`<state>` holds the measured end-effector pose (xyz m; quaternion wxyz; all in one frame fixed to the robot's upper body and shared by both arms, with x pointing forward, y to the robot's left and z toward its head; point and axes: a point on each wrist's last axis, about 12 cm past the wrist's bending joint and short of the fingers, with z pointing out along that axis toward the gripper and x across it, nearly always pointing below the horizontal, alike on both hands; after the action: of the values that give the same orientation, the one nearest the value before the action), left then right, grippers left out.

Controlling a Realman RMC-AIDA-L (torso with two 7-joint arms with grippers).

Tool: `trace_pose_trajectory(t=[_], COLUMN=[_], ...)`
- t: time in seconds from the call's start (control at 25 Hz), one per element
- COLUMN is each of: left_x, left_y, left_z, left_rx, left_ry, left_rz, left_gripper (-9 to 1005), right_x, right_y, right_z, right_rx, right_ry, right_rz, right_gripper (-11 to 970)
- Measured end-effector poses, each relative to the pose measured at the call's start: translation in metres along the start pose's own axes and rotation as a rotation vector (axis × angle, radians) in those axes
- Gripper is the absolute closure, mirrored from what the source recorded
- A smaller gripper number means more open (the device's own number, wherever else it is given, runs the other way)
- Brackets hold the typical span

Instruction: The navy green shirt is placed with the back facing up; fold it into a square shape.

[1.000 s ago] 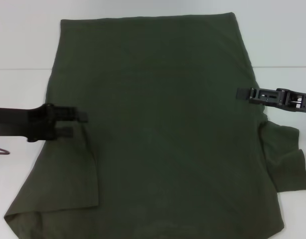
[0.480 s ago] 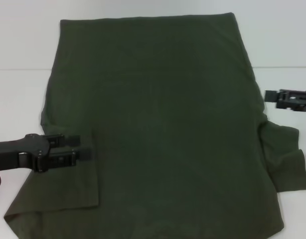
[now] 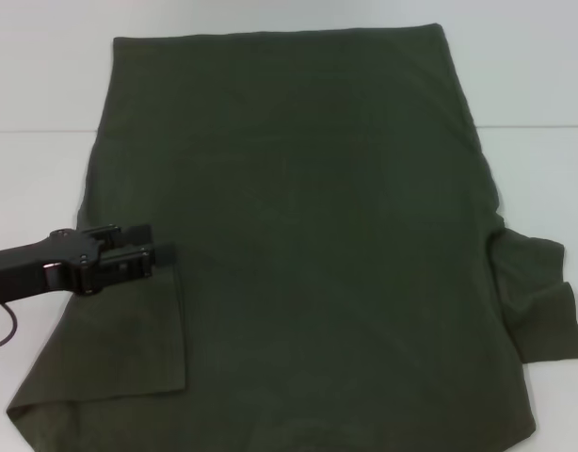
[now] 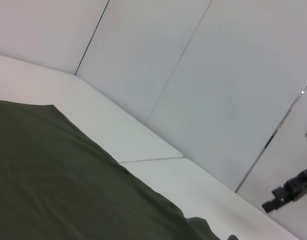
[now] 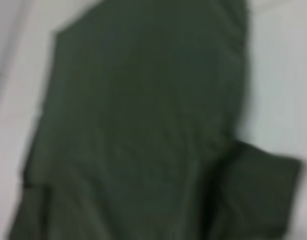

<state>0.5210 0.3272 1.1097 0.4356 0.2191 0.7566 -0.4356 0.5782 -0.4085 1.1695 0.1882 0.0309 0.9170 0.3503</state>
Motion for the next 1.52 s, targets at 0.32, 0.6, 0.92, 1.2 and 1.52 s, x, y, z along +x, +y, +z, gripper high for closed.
trace_pose_trajectory(t=[0.32,0.6,0.92,1.2,1.52], left_x=[0.001,0.001,0.002,0.004,0.005], left_y=[-0.003,-0.005,-0.006,-0.006,-0.006], left_z=[0.008,0.008,0.007,0.005,0.003], left_rx=[0.007,0.019,0.02,0.022,0.019], left_ry=[-0.042,-0.068,-0.075,-0.08,-0.087], left_rz=[-0.012,-0.024,-0.031,-0.036,-0.04], left_gripper=[291,291,291,290,290], right_x=[0.007,0.014,0.015,0.014,0.016], right_y=[-0.005,-0.003,0.005,0.012,0.008], right_z=[0.02,0.057,0.081,0.094,0.089], right_rx=[0.123,0.15,0.145,0.151,0.156], right_ry=[0.076,0.063,0.025,0.049,0.064], right_rz=[-0.007,-0.031,-0.061,-0.076,-0.063], right_gripper=[195,199,204,208,213])
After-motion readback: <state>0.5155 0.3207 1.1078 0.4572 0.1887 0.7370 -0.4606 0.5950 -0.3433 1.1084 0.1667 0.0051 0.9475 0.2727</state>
